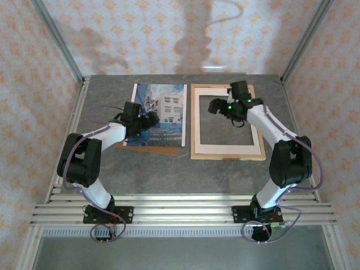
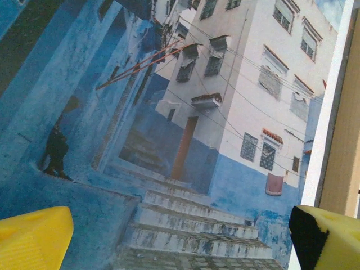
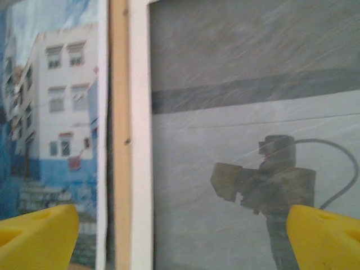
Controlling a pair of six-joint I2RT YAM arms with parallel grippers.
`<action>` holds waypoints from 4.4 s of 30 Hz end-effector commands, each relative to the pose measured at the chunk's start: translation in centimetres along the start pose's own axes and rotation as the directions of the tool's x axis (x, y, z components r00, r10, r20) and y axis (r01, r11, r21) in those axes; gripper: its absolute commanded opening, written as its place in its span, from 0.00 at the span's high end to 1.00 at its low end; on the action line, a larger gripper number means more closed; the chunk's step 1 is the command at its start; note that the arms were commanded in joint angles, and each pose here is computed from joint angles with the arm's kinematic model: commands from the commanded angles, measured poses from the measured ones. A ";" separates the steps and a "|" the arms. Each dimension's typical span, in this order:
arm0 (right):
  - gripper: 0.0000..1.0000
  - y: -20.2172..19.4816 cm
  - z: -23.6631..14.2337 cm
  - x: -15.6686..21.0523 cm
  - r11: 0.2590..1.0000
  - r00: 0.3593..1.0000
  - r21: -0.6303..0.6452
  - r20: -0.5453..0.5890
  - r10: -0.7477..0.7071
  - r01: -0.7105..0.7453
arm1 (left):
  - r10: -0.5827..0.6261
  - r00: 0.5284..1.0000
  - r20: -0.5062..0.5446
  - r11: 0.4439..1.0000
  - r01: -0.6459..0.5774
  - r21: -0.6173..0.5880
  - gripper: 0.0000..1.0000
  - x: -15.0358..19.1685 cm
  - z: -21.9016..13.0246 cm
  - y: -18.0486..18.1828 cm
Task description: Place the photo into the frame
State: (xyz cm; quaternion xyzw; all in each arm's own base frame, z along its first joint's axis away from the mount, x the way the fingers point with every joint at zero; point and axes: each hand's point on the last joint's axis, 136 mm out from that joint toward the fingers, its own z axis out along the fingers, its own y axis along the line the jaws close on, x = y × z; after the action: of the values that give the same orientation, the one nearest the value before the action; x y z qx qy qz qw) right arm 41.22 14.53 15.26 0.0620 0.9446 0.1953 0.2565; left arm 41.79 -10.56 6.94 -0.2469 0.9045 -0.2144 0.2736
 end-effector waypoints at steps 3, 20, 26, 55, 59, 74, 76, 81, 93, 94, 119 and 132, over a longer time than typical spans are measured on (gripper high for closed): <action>0.07 6.3 1.6 5.2 0.984 0.995 -0.178 -0.100 -0.023 0.005 | -0.005 1.000 0.013 1.000 0.005 0.014 0.00 -0.1 0.4 0.5; 0.08 9.1 6.5 13.5 0.975 0.954 -0.216 -0.300 -0.008 -0.060 | -0.029 0.999 -0.023 0.999 0.028 -0.041 0.00 1.5 0.8 3.6; 0.08 8.5 7.2 13.3 0.982 0.961 -0.184 -0.277 -0.001 -0.052 | -0.046 0.998 -0.042 0.997 0.043 -0.071 0.00 2.4 0.8 5.1; 0.06 8.0 4.8 10.3 0.993 0.982 -0.104 -0.175 -0.076 0.058 | -0.050 0.999 -0.011 0.989 0.048 -0.141 0.00 5.0 -4.8 8.3; 0.06 5.7 3.0 11.2 0.998 0.981 -0.019 -0.179 -0.069 0.066 | -0.042 0.999 0.034 0.995 0.045 -0.093 0.00 3.1 -5.6 6.4; 0.02 0.2 2.5 14.7 0.990 0.976 0.138 -0.215 0.030 0.000 | -0.067 0.993 0.094 0.998 0.066 0.015 0.00 1.5 -6.0 4.0; 0.02 0.1 3.0 14.9 0.990 0.974 0.140 -0.222 0.039 -0.007 | -0.066 0.994 0.087 0.998 0.066 0.009 0.00 1.8 -5.9 4.3; 0.02 -0.5 4.2 15.2 0.987 0.972 0.160 -0.228 0.061 -0.025 | -0.076 0.994 0.080 0.997 0.076 0.011 0.00 2.2 -5.7 4.5; 0.01 0.1 3.8 13.8 0.989 0.981 0.146 -0.183 0.055 -0.028 | -0.087 0.993 0.086 0.996 0.085 0.018 0.00 1.7 -6.0 4.1; 0.01 0.1 3.6 13.7 0.989 0.982 0.148 -0.180 0.052 -0.026 | -0.086 0.992 0.088 0.996 0.085 0.017 0.00 1.7 -6.0 4.1; 0.05 9.5 -0.7 5.4 0.999 0.999 -0.015 0.012 -0.036 0.036 | -0.094 0.977 0.193 0.992 0.109 -0.069 0.00 -2.8 -7.8 7.3; 0.19 16.6 7.2 10.1 0.995 0.993 0.031 -0.080 -0.088 0.091 | -0.214 0.962 0.170 0.971 0.229 -0.071 0.00 -2.0 -6.3 11.7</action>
State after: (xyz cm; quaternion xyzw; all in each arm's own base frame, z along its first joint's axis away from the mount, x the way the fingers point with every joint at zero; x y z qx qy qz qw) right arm 35.70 34.54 11.76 -0.0116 0.9574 0.1910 0.2162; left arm 35.63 1.39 7.22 -0.3695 0.8576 -0.1709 0.3142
